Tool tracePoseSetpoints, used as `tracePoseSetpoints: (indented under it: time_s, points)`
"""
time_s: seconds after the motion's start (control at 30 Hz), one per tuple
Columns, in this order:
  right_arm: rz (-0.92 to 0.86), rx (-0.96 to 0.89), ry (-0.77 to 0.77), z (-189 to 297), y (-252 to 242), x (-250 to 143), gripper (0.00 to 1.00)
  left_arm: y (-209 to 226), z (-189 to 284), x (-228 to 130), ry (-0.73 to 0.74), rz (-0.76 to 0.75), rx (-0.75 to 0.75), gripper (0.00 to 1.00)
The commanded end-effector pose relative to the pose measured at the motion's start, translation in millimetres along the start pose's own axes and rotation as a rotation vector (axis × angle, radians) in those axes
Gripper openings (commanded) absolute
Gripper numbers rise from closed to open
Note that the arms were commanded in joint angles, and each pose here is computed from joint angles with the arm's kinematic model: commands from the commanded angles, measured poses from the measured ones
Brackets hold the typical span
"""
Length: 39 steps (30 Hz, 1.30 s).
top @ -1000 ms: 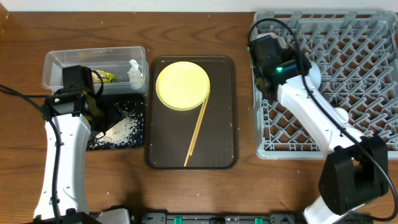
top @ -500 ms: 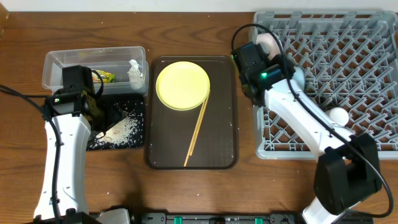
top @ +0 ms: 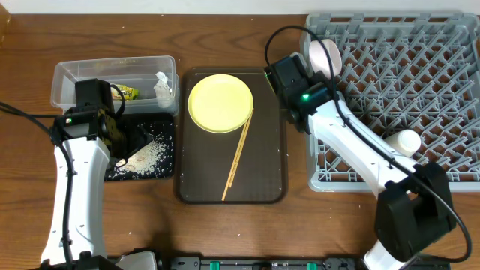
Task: Sort waste into correct bins and load items into the dishwasher rack
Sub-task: 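Reach the right gripper to the yellow plate edge and grasp it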
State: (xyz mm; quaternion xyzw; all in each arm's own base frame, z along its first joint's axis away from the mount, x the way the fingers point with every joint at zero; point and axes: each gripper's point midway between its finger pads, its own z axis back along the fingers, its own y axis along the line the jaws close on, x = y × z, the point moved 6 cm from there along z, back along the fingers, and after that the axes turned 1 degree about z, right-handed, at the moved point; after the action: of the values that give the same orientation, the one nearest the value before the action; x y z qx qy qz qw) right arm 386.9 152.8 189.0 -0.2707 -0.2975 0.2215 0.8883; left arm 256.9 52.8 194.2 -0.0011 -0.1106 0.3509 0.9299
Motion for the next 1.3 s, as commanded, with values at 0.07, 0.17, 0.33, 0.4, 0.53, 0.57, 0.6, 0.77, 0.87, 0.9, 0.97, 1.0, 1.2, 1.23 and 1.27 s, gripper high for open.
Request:
tracePoseSetpoints:
  time_s: [0.07,0.17,0.33,0.4,0.53,0.57,0.6,0.77,0.87,0.9,0.97,1.0,1.2,1.23,1.27]
  points:
    - [-0.154,0.432,-0.255,36,24,44,0.62,2,-1,0,0.000,0.012,0.007,0.84]
    - [-0.166,0.653,-0.374,48,45,65,0.57,2,-1,0,0.000,0.012,0.007,0.84]
    - [-0.299,0.710,-0.373,31,68,78,0.57,2,-1,0,0.000,0.012,0.007,0.84]
    - [-0.335,0.721,-0.337,15,82,77,0.57,2,-1,0,0.000,0.012,0.007,0.84]
    - [-0.377,0.737,-0.239,-19,112,66,0.54,2,-1,0,0.000,0.012,0.007,0.84]
    - [-0.377,0.738,-0.219,-27,119,62,0.53,2,-1,0,0.000,0.012,0.007,0.84]
    - [-0.372,0.739,-0.205,-33,125,60,0.52,2,-1,0,0.000,0.012,0.007,0.84]
    - [-0.354,0.745,-0.170,-54,152,51,0.47,2,-1,0,0.000,0.012,0.007,0.84]
    - [-0.373,0.740,-0.147,-61,158,47,0.37,2,-1,0,0.000,0.012,0.007,0.84]
    - [-0.380,0.737,-0.143,-62,159,46,0.32,2,-1,0,0.000,0.012,0.007,0.84]
    - [-0.391,0.734,-0.135,-63,160,45,0.24,2,-1,0,0.000,0.012,0.007,0.84]
    - [-0.395,0.729,-0.131,-64,159,45,0.21,2,-1,0,0.000,0.012,0.007,0.84]
    - [-0.420,0.722,-0.097,-65,159,41,0.12,2,-1,0,0.000,0.012,0.007,0.84]
    - [-0.419,0.721,-0.093,-65,160,40,0.12,2,-1,0,0.001,0.012,0.007,0.84]
    - [-0.414,0.721,-0.085,-65,160,38,0.13,2,-1,0,0.001,0.012,0.007,0.84]
